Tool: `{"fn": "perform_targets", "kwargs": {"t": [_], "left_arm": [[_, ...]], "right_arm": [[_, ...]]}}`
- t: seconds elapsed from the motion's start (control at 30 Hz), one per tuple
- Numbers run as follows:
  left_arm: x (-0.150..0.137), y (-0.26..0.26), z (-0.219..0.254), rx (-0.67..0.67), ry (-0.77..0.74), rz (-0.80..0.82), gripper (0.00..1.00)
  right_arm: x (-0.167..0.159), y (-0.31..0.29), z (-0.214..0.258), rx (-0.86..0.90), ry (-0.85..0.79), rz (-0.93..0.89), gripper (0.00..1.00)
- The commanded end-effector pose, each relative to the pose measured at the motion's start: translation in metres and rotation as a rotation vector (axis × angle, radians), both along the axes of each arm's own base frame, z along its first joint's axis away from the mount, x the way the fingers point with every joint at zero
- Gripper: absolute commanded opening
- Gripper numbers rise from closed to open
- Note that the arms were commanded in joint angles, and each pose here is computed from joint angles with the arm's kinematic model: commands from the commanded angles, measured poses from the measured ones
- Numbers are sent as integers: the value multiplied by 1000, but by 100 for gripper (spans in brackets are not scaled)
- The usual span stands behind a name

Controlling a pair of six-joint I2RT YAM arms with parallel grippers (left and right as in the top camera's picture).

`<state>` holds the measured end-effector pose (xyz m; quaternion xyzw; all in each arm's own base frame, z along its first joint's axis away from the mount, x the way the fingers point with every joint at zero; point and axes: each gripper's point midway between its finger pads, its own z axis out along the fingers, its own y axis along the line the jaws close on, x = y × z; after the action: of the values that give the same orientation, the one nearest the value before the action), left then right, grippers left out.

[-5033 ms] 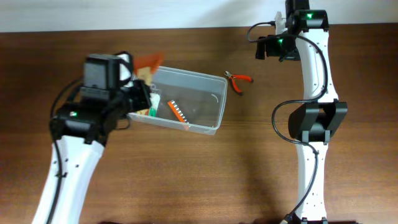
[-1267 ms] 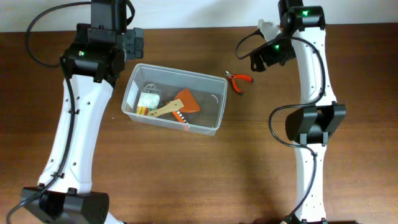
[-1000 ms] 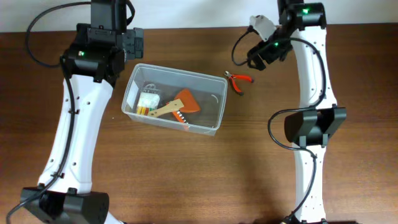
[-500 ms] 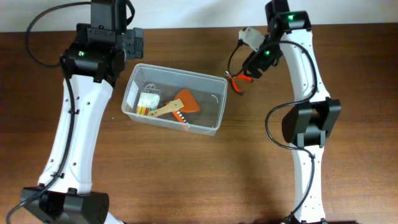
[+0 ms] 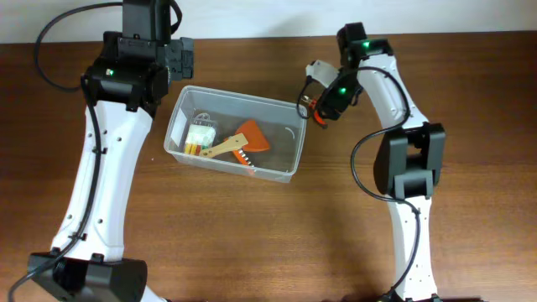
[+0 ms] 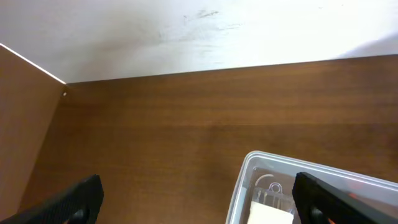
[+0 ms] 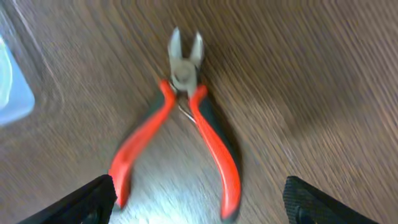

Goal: Pack container
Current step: 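Close the right gripper on the pliers' handles near the pivot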

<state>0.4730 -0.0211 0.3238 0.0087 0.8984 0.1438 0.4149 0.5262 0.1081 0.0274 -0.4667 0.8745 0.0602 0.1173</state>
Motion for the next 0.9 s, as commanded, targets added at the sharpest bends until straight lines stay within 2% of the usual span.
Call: {"fn": "perform_targets", "kwargs": {"t": [0.0, 0.4, 0.7, 0.87], "left_arm": [[0, 3, 2, -2, -9, 21, 99], [0, 3, 2, -2, -9, 21, 99], [0, 3, 2, -2, -9, 21, 99], [0, 3, 2, -2, -9, 21, 99]], "right_arm": [[0, 5, 11, 0, -27, 18, 84], [1, 0, 10, 3, -19, -17, 71], [8, -10, 9, 3, -36, -36, 72], [9, -17, -9, 4, -9, -75, 72]]}}
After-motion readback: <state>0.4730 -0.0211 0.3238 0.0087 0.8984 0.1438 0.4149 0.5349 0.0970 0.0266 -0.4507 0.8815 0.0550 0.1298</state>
